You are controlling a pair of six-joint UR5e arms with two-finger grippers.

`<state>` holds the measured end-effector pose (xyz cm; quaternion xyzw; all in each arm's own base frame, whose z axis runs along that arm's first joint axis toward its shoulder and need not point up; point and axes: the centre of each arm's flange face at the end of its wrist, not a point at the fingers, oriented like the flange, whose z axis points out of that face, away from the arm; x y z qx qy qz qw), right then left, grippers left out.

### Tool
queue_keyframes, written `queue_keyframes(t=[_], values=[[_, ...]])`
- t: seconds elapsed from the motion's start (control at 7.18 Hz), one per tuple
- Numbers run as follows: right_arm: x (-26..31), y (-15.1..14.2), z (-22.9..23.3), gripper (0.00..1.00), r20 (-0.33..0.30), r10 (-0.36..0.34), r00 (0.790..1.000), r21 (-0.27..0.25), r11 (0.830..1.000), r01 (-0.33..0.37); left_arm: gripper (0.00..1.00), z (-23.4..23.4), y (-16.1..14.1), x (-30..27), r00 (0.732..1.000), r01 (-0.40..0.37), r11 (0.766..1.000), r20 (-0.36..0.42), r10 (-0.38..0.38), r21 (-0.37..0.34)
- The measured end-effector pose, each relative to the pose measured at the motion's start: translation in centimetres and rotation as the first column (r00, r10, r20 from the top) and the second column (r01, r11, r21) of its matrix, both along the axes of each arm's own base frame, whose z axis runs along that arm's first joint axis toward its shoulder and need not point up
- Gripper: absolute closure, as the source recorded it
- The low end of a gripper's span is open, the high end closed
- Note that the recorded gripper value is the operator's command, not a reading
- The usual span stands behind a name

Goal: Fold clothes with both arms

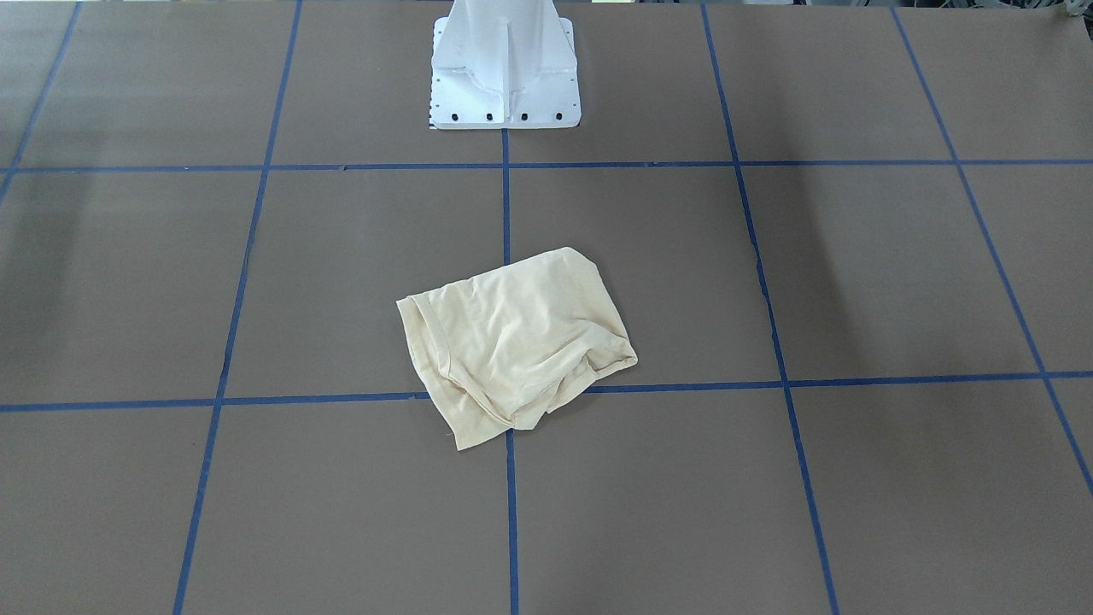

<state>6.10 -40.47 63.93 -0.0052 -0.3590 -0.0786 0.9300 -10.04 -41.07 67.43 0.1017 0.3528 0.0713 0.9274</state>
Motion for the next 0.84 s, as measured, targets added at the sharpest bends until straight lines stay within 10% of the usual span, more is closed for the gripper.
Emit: queue_keyframes(t=[0.84], values=[[0.0, 0.2, 0.21, 0.0, 0.002, -0.001, 1.0, -0.005, 1.0, 0.001, 0.0, -0.43, 0.26, 0.17, 1.0, -0.004, 0.999, -0.007, 0.005, 0.037]])
